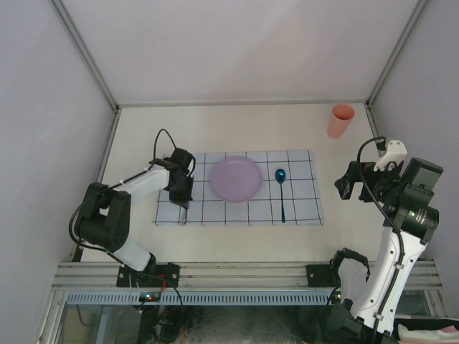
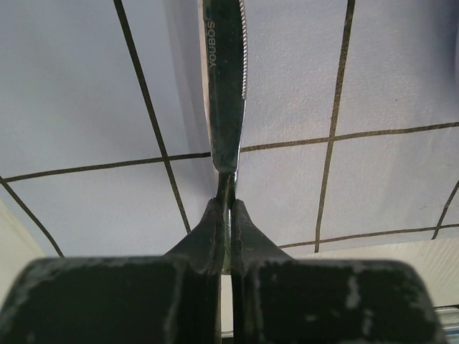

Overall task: Set the dinner table for one person
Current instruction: Adjust the knife on the napkin.

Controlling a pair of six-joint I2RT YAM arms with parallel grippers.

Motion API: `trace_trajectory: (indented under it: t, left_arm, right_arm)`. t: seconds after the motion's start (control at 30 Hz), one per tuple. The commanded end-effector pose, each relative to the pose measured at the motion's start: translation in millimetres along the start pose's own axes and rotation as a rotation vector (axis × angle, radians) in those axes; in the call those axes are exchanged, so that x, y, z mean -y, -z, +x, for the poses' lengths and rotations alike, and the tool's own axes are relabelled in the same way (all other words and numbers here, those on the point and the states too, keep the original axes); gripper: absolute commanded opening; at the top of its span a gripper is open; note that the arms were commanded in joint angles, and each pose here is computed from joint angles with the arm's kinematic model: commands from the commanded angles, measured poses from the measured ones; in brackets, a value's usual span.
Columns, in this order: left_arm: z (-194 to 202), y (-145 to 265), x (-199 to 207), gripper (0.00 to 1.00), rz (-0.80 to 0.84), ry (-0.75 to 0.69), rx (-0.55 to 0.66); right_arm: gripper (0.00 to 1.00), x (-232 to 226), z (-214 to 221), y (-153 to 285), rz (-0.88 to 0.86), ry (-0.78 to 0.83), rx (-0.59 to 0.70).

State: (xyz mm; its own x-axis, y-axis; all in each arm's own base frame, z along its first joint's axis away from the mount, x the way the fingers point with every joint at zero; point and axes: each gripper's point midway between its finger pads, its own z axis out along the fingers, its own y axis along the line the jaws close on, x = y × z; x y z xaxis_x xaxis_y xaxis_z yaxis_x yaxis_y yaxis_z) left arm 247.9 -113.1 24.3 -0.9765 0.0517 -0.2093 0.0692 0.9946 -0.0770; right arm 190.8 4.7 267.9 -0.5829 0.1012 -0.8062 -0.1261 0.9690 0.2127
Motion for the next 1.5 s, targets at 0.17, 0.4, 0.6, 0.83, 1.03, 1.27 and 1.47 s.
trace_trajectory:
  t: [0.17,0.4,0.6,0.83,1.03,1.27,1.47]
  left_arm:
    - [-10.3,8.8,-2.8,0.00,0.013,0.050,0.071]
    - [-12.6,1.4,-7.1,0.00,0.008,0.073,0.045]
    - [-14.5,-1.7,-5.5,0.00,0.013,0.072,0.037]
    - [-20.1,-5.6,-4.5,0.00,0.013,0.075,0.027]
    - [-20.5,-8.7,-3.9,0.00,0.014,0.076,0.014]
    - [-22.8,-10.7,-6.4,0.00,0.005,0.081,0.012]
    - [-28.2,-11.8,-8.1,0.00,0.002,0.090,0.004]
  right_arm:
    - [1.00,-4.2,-9.0,6.8,-0.004,0.038,0.040]
    - [1.00,-5.5,-6.3,9.9,0.003,0.047,0.040]
    - [1.00,-3.6,-7.4,8.4,0.005,0.044,0.039]
    - [1.00,-2.4,-9.1,6.4,0.001,0.041,0.039]
    - [1.00,-2.6,-8.5,6.1,-0.003,0.041,0.035]
    - [1.00,-1.5,-9.6,5.1,-0.002,0.043,0.036]
    - [1.00,-1.1,-10.6,5.2,-0.002,0.043,0.034]
